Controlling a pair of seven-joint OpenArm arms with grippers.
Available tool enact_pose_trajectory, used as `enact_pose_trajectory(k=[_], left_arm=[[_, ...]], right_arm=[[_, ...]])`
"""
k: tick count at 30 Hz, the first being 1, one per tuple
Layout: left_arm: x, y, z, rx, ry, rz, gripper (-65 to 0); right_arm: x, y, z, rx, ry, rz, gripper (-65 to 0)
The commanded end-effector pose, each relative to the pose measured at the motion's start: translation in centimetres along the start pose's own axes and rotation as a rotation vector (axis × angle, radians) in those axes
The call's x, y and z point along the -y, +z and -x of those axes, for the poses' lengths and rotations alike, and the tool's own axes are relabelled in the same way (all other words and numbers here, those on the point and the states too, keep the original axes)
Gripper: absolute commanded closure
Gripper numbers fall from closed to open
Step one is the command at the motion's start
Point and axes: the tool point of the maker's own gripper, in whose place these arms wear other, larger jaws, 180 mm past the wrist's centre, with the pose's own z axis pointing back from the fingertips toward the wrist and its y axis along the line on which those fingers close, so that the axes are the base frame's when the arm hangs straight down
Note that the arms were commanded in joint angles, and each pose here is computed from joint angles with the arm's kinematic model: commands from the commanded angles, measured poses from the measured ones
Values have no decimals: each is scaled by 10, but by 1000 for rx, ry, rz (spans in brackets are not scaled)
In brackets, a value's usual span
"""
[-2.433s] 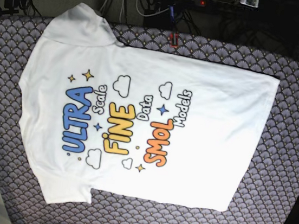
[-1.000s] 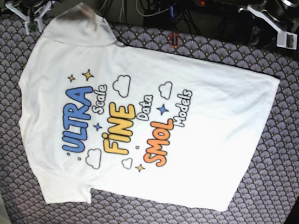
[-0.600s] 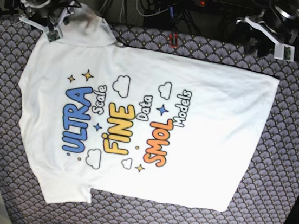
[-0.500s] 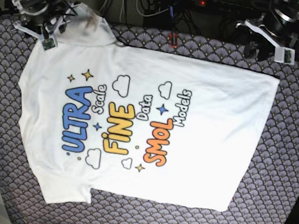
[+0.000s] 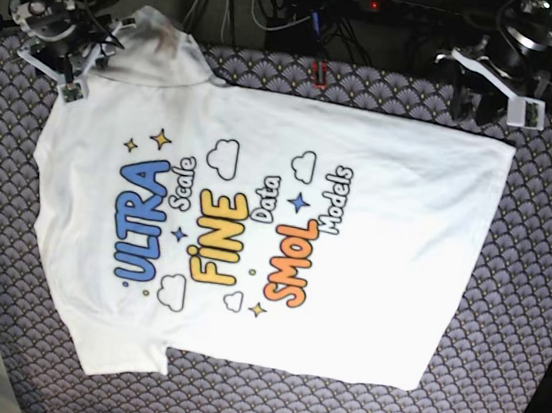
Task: Fold the T-shirt properly
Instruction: 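Move both grippers down toward the shirt's collar-side edge, then grasp the collar-side edge with both grippers at its two corners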
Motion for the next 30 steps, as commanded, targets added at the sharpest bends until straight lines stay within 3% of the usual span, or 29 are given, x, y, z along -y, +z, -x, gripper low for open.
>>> enact_pose_trajectory(k=[1,30], left_arm=[[2,0,-12,38,-9,10,-227],[2,1,-13,39,-12,12,-227]], right_arm=[[4,0,13,-56,16,16,-321],[5,3,36,-102,-13,17,-321]])
